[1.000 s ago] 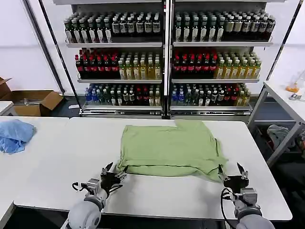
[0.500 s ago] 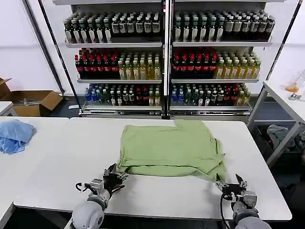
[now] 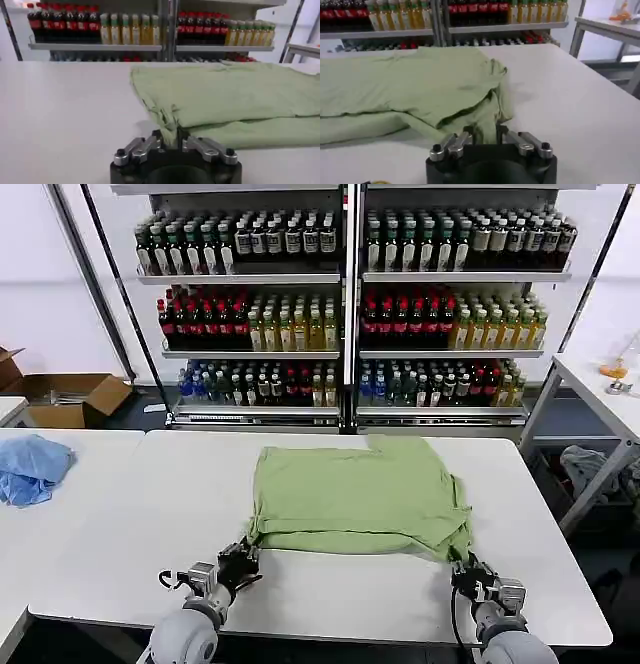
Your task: Fold and organize the clothes.
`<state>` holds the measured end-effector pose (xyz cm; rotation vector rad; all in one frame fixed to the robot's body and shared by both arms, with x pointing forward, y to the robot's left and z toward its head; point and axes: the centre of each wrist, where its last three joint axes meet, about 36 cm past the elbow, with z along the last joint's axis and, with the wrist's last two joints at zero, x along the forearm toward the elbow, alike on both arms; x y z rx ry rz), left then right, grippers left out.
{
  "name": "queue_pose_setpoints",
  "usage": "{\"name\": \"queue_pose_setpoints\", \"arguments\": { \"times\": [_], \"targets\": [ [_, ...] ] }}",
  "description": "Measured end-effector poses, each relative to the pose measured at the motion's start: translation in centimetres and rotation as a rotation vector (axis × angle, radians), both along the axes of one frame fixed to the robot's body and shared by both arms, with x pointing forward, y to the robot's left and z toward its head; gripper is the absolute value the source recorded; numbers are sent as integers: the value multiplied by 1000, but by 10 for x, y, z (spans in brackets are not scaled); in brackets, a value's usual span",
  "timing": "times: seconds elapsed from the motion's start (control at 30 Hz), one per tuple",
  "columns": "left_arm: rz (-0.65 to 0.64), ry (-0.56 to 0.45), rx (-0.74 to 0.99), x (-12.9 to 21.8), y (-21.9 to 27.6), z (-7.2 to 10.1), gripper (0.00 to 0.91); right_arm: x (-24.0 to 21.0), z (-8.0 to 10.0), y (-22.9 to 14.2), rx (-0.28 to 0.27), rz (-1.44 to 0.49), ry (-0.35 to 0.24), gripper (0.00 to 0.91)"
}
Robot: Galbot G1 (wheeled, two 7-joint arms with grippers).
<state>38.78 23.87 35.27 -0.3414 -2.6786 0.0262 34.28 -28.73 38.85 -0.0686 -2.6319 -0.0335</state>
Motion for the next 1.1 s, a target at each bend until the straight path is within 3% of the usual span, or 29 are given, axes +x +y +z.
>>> {"name": "queue_pose_setpoints", "arguments": {
  "times": [0.43,0.87,0.9,0.93,0.97,1.0,1.03,1.1],
  "targets": [
    [-15,18,-9,-21,7,9,20,-32,17,5,-12,23,4,0],
    [-39,41,10,-85,10,32,20,-91,42,12,-59,57,44,0],
    [-38,43,12,-90,10,34,81,-95,44,13,-63,61,50,0],
    [-38,46,14,-94,11,36,81,-99,46,14,-67,65,58,0],
    [-39,48,17,-98,12,39,695,-103,48,15,-71,69,63,524],
    [-40,52,18,-103,12,41,907,-106,50,15,-74,72,68,826],
    [-41,58,20,-107,12,42,907,-109,52,16,-78,74,70,907],
    [-46,66,25,-115,12,47,907,-112,57,16,-84,77,67,907]
  ]
}}
